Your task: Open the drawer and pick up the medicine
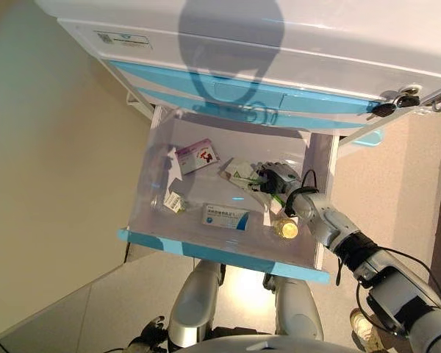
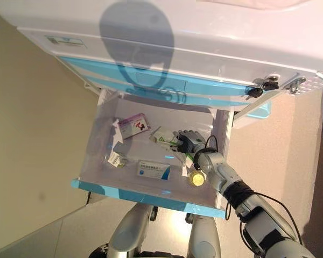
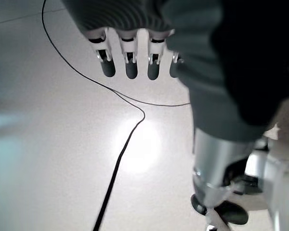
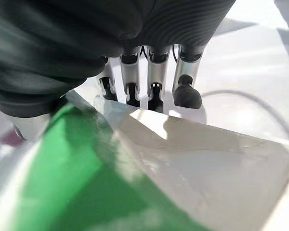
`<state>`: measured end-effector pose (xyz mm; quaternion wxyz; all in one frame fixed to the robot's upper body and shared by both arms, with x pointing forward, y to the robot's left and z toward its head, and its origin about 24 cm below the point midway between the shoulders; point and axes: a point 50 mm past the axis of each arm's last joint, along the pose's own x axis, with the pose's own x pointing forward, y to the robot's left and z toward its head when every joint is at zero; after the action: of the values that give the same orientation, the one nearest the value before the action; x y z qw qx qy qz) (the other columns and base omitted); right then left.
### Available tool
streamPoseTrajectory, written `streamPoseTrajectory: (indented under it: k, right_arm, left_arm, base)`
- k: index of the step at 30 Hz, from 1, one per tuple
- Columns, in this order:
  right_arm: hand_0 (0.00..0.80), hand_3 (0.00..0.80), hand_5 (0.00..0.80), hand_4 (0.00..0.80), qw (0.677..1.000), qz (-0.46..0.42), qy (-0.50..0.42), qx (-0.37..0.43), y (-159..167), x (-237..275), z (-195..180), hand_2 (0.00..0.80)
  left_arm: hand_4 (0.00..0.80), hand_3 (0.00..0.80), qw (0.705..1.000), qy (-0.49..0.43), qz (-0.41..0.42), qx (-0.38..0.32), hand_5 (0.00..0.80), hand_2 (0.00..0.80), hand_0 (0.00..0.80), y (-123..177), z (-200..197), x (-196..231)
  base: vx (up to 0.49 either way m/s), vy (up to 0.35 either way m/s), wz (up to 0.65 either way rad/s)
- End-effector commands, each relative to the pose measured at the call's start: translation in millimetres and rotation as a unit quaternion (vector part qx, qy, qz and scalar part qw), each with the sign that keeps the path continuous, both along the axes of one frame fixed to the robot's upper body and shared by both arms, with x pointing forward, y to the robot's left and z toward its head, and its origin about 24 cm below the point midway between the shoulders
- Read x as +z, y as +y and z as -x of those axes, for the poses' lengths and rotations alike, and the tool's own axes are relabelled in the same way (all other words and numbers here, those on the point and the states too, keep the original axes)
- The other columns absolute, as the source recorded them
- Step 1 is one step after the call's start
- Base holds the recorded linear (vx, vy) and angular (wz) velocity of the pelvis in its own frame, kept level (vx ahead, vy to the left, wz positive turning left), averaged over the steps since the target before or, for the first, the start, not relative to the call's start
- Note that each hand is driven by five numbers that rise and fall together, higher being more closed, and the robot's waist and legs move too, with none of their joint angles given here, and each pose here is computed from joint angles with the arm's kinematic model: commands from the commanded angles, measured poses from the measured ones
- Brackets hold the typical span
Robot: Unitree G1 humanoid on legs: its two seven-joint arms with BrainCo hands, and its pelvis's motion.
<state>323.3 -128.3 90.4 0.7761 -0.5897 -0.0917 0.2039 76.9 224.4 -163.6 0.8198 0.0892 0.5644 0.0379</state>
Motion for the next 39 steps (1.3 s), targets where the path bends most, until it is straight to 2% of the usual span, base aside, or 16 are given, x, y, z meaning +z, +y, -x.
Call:
streamPoseTrajectory:
  k: [1, 4, 7, 13, 16, 20, 21, 26, 31, 34, 39]
  right_arm:
    - [0.8, 0.8, 0.8, 0.8, 0.994, -0.067, -0.012, 0.081, 24, 25, 11, 0.8]
    - [0.8, 0.8, 0.8, 0.8, 0.991, -0.07, -0.009, 0.111, 24, 38, 19, 0.8]
    - [0.8, 0.8, 0.8, 0.8, 0.98, -0.109, 0.027, 0.162, 26, 52, 33, 0.8]
    - [0.8, 0.8, 0.8, 0.8, 0.975, -0.117, 0.035, 0.188, 22, 65, 43, 0.8]
    - [0.8, 0.8, 0.8, 0.8, 0.956, -0.14, 0.087, 0.244, 23, 74, 58, 0.8]
    - [0.8, 0.8, 0.8, 0.8, 0.942, -0.147, 0.135, 0.27, 23, 75, 63, 0.8]
    - [0.8, 0.8, 0.8, 0.8, 0.929, -0.154, 0.164, 0.293, 25, 81, 66, 0.8]
    - [0.8, 0.8, 0.8, 0.8, 0.924, -0.14, 0.181, 0.308, 20, 97, 67, 0.8]
    - [0.8, 0.8, 0.8, 0.8, 0.941, -0.146, 0.116, 0.281, 0, 137, 57, 0.8]
    - [0.8, 0.8, 0.8, 0.8, 0.957, -0.153, 0.037, 0.243, -14, 166, 44, 0.8]
    - [0.8, 0.8, 0.8, 0.8, 0.967, -0.154, -0.026, 0.203, -23, 191, 29, 0.8]
  left_arm:
    - [0.0, 0.0, 0.998, 0.051, -0.01, 0.016, 0.0, 0.0, 0.0, 13, 27, -3]
    - [0.0, 0.0, 0.998, 0.051, -0.011, 0.022, 0.0, 0.0, 0.0, 20, 24, -1]
    - [0.0, 0.0, 0.998, 0.057, -0.009, 0.03, 0.0, 0.0, 0.0, 28, 26, 0]
    - [0.0, 0.0, 0.997, 0.071, -0.009, 0.025, 0.0, 0.0, 0.0, 31, 33, 0]
    - [0.0, 0.0, 0.996, 0.086, 0.0, 0.031, 0.0, 0.0, 0.0, 35, 44, 0]
    - [0.0, 0.0, 0.995, 0.091, 0.008, 0.032, 0.0, 0.0, 0.0, 35, 49, 0]
    - [0.0, 0.0, 0.995, 0.096, 0.014, 0.035, 0.0, 0.0, 0.0, 36, 54, 0]
    - [0.0, 0.0, 0.993, 0.105, 0.026, 0.038, 0.0, 0.0, 0.0, 33, 63, -1]
    - [0.0, 0.0, 0.991, 0.121, 0.038, 0.05, 0.0, 0.0, 0.0, 28, 76, -3]
    - [0.0, 0.0, 0.989, 0.132, 0.042, 0.059, 0.0, 0.0, 0.0, 25, 83, -4]
    - [0.0, 0.0, 0.986, 0.139, 0.04, 0.081, 0.0, 0.0, 0.0, 27, 89, -3]
  base:
    - [0.023, -0.073, -0.1]
    - [0.02, -0.055, -0.13]
    - [0.05, -0.053, -0.1]
    - [0.033, -0.04, -0.02]
    - [0.083, -0.126, -0.05]
    - [0.063, -0.072, -0.09]
    - [0.055, -0.065, -0.06]
    - [0.052, -0.052, -0.04]
    - [0.037, -0.034, -0.02]
    - [0.014, -0.013, 0.0]
    - [0.018, -0.014, 0.02]
